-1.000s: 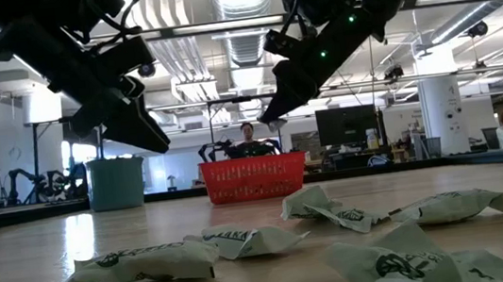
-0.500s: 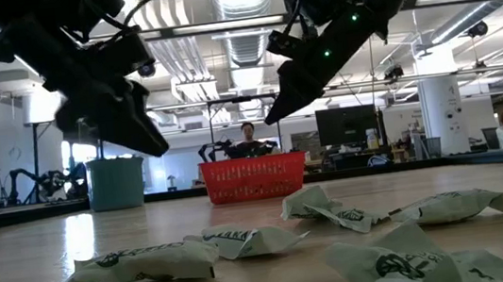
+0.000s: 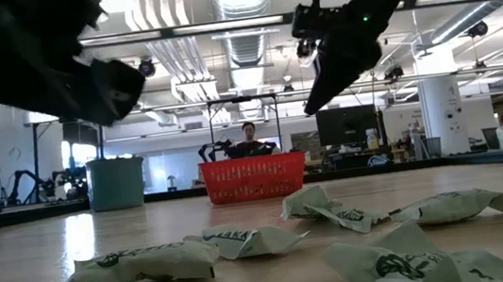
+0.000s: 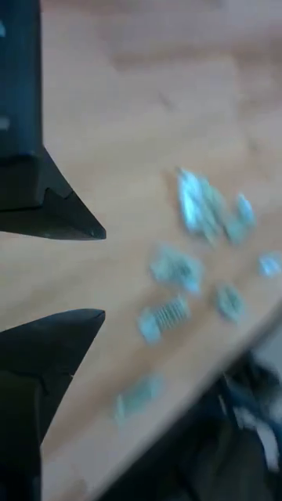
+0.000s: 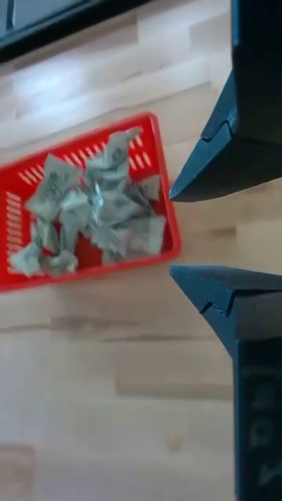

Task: Pick and place items into bin
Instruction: Put the stevia packet into the red bin

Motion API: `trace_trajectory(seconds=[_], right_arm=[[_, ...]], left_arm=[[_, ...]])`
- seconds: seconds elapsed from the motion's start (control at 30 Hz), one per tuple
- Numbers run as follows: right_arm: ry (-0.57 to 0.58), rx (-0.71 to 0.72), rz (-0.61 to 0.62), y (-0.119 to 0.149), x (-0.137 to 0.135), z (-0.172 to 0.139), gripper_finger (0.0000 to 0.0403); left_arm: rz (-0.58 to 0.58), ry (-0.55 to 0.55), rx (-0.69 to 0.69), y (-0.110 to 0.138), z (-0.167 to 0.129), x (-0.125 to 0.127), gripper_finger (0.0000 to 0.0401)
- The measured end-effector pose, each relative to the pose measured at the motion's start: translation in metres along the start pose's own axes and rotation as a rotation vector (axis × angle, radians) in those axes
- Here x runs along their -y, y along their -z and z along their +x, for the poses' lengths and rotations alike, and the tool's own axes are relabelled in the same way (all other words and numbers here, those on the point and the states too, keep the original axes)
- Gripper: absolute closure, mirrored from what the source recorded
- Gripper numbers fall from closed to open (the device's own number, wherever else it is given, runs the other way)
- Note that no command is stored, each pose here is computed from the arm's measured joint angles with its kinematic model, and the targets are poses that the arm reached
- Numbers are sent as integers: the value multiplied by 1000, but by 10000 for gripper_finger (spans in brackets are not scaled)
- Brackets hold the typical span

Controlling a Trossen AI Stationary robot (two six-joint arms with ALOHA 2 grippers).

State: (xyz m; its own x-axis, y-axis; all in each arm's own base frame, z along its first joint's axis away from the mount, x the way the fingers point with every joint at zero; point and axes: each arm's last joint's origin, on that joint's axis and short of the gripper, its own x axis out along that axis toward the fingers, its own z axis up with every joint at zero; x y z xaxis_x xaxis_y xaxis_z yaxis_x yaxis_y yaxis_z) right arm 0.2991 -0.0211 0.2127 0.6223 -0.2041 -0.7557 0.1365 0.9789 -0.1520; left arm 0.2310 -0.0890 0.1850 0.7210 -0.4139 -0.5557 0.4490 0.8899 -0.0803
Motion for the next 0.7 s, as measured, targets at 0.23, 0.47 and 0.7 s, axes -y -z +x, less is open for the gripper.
trace_trajectory(seconds=[0.23, 0.47, 0.7], right_arm=[[-36, -20, 12, 3, -15, -12, 280], [-44, -22, 34, 3, -19, -17, 278], [-44, -27, 48, 4, -20, -16, 280]], left_arm=[[133, 145, 133, -7, 13, 53, 264], [236, 234, 176, 2, 40, 89, 264], [241, 232, 126, 4, 68, 95, 264]])
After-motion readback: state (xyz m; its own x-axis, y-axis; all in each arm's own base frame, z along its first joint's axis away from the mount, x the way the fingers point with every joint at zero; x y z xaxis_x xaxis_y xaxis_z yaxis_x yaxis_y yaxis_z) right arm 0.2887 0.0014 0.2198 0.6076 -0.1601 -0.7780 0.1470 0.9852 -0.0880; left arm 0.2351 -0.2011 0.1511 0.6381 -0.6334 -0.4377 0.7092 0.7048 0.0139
